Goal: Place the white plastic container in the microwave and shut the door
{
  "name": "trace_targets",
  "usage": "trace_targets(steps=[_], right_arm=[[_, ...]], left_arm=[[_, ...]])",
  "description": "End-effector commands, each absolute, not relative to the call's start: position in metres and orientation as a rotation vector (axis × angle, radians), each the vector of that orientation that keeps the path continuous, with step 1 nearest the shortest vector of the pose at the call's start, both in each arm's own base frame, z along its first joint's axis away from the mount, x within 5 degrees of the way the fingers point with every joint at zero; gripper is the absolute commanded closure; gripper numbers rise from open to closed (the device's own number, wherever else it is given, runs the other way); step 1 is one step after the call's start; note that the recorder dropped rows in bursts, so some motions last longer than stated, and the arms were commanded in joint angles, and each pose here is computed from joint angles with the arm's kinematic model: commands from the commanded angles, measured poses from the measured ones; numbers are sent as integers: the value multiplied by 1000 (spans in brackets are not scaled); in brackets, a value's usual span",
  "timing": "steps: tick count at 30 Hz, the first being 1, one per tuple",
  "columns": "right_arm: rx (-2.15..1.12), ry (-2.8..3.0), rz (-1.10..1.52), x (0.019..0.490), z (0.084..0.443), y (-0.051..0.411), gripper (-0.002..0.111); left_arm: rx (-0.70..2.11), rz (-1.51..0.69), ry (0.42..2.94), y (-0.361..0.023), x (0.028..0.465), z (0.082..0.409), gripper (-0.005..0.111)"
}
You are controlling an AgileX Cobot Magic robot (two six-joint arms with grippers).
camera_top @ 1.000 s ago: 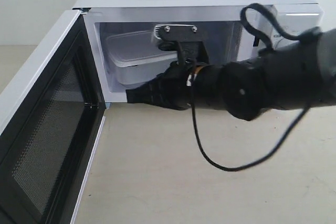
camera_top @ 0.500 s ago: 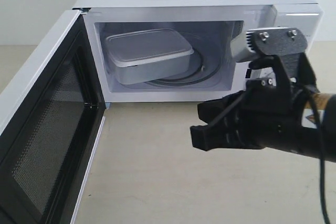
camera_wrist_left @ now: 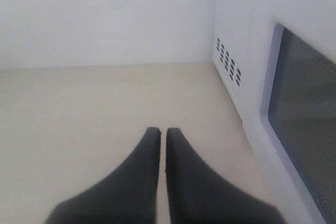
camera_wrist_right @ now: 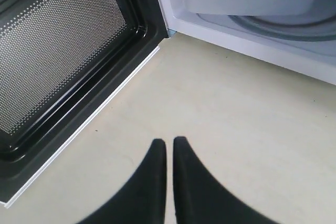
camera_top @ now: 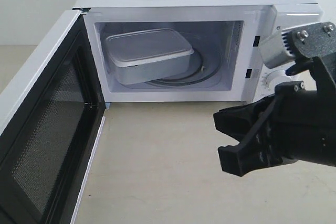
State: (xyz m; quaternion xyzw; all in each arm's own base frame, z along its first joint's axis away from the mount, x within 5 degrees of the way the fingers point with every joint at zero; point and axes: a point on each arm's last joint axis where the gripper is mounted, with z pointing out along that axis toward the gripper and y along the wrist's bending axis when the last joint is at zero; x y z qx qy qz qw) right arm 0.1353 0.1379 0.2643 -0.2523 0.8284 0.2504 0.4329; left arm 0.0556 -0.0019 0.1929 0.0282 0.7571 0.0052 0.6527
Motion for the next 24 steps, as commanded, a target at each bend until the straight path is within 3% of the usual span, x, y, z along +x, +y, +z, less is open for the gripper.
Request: trace_targets(steps=[1, 17, 24], right_arm=[[-644, 2012, 610, 136, 267, 137, 108], [-711, 1936, 550, 138, 270, 137, 108], [-703, 1921, 554, 139, 272, 138, 108]], left_arm=[[49, 17, 1566, -1, 56, 206, 102], [-5, -21, 1237, 0, 52, 240, 102], [-42, -74, 1554, -2, 84, 292, 102]])
